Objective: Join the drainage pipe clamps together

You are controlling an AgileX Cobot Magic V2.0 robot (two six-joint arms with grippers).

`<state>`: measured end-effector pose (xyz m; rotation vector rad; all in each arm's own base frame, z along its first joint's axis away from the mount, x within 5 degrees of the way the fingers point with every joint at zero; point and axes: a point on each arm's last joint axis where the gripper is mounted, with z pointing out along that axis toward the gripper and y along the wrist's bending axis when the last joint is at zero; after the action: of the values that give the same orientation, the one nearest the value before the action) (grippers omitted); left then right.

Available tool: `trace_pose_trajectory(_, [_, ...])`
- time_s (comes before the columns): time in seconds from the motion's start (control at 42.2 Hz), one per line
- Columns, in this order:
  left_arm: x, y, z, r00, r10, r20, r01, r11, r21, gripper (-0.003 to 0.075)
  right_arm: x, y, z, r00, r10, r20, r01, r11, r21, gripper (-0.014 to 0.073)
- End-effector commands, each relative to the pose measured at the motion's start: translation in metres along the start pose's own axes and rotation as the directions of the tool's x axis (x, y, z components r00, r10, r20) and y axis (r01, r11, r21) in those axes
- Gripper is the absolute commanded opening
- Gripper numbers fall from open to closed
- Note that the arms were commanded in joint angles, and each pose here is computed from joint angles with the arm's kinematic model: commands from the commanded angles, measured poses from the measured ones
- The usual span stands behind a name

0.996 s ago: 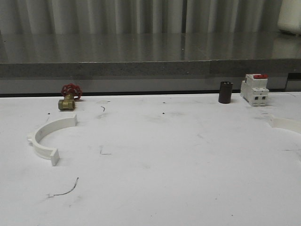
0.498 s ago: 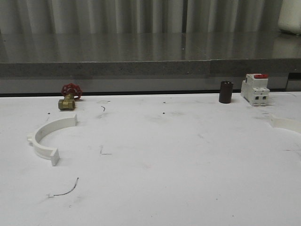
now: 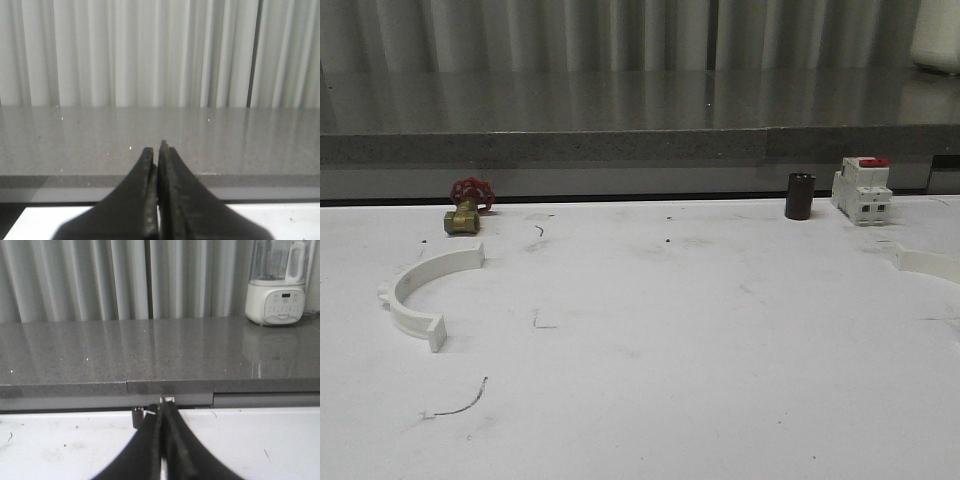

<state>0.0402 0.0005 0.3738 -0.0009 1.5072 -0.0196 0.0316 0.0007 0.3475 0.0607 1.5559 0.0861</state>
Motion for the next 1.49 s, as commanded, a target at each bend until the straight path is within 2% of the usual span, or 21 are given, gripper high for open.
trace_pose_trajectory(0.0, [-0.013,-0.001,0.013,1.000,0.003,-0.023,-0.003,1.000,0.009,-0.0020,-0.017,0.001,0.014,1.000,-0.011,-0.013,0.011,1.000,0.010,-0.0067])
trace_pose_trajectory(0.142, [-0.001,-0.001,0.031,0.987,0.006,-0.163,-0.005,1.000,0.005,-0.0020,-0.005,0.000,0.037,0.982,-0.008,-0.186,0.013,1.000,0.024,-0.0067])
trace_pose_trajectory(0.285, [0.008,-0.001,0.048,0.966,0.006,-0.258,-0.005,1.000,0.004,-0.0020,0.015,-0.002,0.061,0.924,-0.001,-0.381,0.017,0.999,0.040,-0.0067])
trace_pose_trajectory(0.474, [0.014,-0.002,0.064,0.954,0.007,-0.300,-0.006,1.000,0.005,-0.0020,0.026,-0.004,0.079,0.885,0.004,-0.465,0.021,0.999,0.047,-0.0067])
trace_pose_trajectory(0.616, [0.017,-0.002,0.068,0.944,0.008,-0.331,-0.007,1.000,0.004,-0.0020,0.025,-0.004,0.080,0.889,0.003,-0.458,0.020,0.999,0.047,-0.0061])
trace_pose_trajectory(0.664, [0.017,-0.002,0.068,0.944,0.008,-0.331,-0.007,1.000,0.004,-0.0020,0.025,-0.004,0.080,0.889,0.003,-0.458,0.020,0.999,0.047,-0.0023])
trace_pose_trajectory(0.735, [0.017,-0.002,0.068,0.944,0.008,-0.331,-0.007,1.000,0.004,-0.0007,0.025,-0.004,0.080,0.889,0.003,-0.458,0.020,0.999,0.047,0.0130])
trace_pose_trajectory(0.806, [0.017,-0.002,0.068,0.944,0.008,-0.329,-0.007,1.000,0.004,0.0097,0.025,-0.004,0.080,0.889,0.003,-0.458,0.020,0.999,0.047,0.0339])
trace_pose_trajectory(0.854, [0.017,-0.001,0.068,0.945,0.023,-0.327,-0.024,1.000,0.001,0.0204,0.025,-0.004,0.080,0.889,0.003,-0.458,0.020,0.999,0.047,0.0442])
trace_pose_trajectory(0.877, [0.017,0.000,0.068,0.945,0.036,-0.326,-0.038,0.999,-0.001,0.0286,0.025,-0.004,0.080,0.889,0.003,-0.458,0.020,0.999,0.047,0.0472])
trace_pose_trajectory(0.948, [0.017,0.000,0.068,0.945,0.041,-0.324,-0.044,0.999,-0.002,0.0444,0.025,-0.004,0.080,0.889,0.003,-0.458,0.020,0.999,0.047,0.0490])
trace_pose_trajectory(0.972, [0.017,0.000,0.069,0.944,0.041,-0.327,-0.044,0.999,-0.002,0.0464,0.025,-0.004,0.080,0.889,0.003,-0.458,0.020,0.999,0.047,0.0490])
trace_pose_trajectory(1.043, [0.020,-0.002,0.075,0.935,0.043,-0.353,-0.040,0.999,0.014,0.0457,0.025,-0.004,0.080,0.889,0.003,-0.458,0.020,0.999,0.047,0.0490])
trace_pose_trajectory(1.138, [0.029,-0.014,0.095,0.899,0.088,-0.429,-0.047,0.993,0.105,0.0458,0.025,-0.004,0.080,0.889,0.003,-0.458,0.020,0.999,0.047,0.0490])
trace_pose_trajectory(1.209, [0.036,-0.027,0.115,0.837,0.133,-0.531,-0.048,0.984,0.171,0.0458,0.025,-0.004,0.080,0.889,0.003,-0.458,0.020,0.999,0.047,0.0490])
trace_pose_trajectory(1.47, [0.062,-0.062,0.173,0.697,0.231,-0.679,-0.045,0.959,0.281,0.0458,0.025,-0.004,0.080,0.889,0.003,-0.458,0.020,0.999,0.047,0.0490])
